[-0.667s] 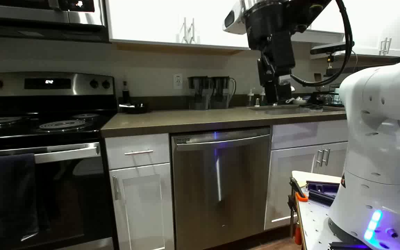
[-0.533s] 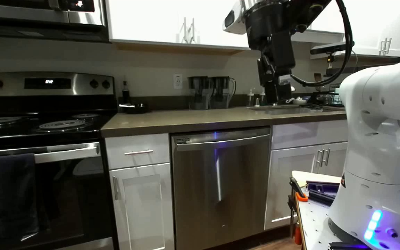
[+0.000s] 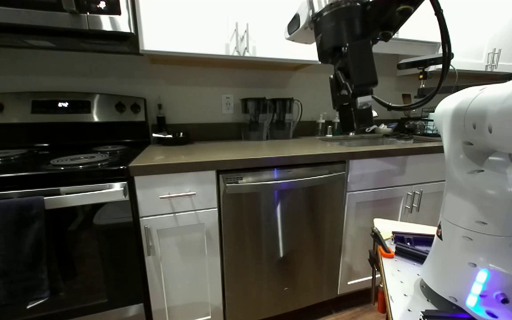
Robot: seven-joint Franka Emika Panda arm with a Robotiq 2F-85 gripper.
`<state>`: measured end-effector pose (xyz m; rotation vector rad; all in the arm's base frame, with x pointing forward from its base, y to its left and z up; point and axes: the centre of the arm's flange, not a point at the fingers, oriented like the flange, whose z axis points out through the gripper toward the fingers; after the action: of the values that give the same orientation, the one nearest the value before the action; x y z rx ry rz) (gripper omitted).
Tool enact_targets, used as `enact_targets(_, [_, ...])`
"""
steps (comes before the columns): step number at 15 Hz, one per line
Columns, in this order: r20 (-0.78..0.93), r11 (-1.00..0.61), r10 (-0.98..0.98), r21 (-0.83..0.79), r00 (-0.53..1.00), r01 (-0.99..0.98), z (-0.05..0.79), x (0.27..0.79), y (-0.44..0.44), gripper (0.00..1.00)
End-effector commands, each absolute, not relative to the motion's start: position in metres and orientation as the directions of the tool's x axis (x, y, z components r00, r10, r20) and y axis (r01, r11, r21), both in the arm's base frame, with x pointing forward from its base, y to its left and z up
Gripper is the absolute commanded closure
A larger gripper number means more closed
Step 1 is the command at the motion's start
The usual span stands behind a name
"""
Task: Open the lid of the bin
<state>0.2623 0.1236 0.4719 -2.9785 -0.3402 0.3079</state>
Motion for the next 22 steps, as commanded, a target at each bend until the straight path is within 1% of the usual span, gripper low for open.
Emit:
enact_targets(1, [-0.187, -0.966, 0.235, -0.149, 0.954, 0.209, 0.472, 0.262, 0.124, 0.00])
enact_targets(4, [-0.187, -0.966, 0.235, -0.149, 0.954, 0.209, 0.472, 0.262, 0.124, 0.00])
enact_targets(8, [-0.200, -0.969, 0.239, -0.114, 0.950, 0.220, 0.458, 0.296, 0.123, 0.00])
enact_targets(10, [-0.191, -0.965, 0.260, -0.083, 0.947, 0.248, 0.439, 0.349, 0.127, 0.00])
enact_targets(14, [-0.176, -0.938, 0.344, -0.028, 0.922, 0.345, 0.411, 0.407, 0.140, 0.00])
enact_targets(22, [-0.166, -0.862, 0.498, 0.008, 0.851, 0.506, 0.348, 0.532, 0.189, 0.00])
